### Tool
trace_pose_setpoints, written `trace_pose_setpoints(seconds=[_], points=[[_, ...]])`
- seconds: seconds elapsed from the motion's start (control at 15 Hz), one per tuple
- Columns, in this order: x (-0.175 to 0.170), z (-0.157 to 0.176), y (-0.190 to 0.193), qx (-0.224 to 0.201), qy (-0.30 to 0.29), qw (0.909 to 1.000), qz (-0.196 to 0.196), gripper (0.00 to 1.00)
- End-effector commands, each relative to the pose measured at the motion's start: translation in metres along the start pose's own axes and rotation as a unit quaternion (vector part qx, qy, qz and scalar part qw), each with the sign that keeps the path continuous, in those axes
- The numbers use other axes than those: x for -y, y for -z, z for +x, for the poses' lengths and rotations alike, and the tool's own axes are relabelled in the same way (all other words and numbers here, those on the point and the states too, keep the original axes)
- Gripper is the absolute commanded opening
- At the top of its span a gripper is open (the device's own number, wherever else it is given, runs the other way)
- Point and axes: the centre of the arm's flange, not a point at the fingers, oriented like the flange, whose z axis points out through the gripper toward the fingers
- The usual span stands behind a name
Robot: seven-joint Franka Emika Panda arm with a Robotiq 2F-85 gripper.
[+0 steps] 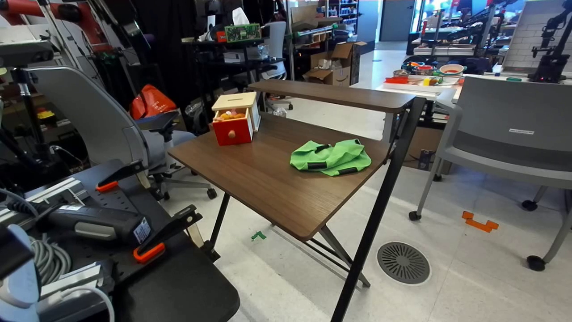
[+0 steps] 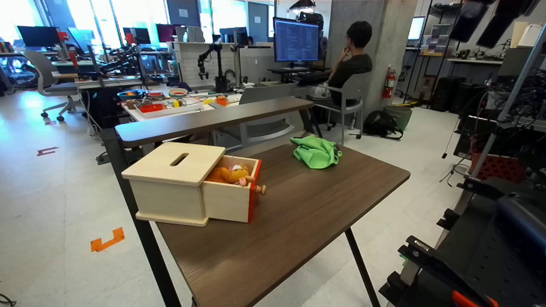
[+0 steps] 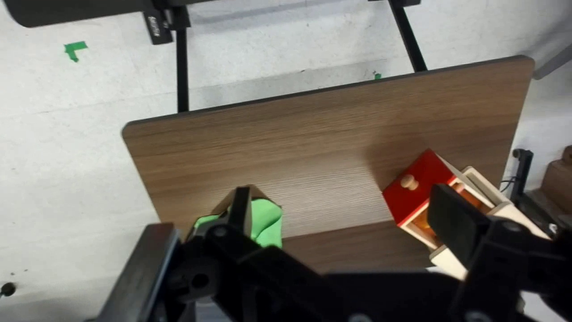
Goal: Remove a plush toy from the drawer
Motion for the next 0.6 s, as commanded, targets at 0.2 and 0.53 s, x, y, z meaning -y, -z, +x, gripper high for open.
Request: trace_pose_setpoints(seconds=[0.2,0.53], points=[[0.080,0.032,-0.119,0.016,0.015,0.9984,0.053,1.00],[0.121,0.063,-0.180,0.027,0.011,0.9974,0.065,1.00]])
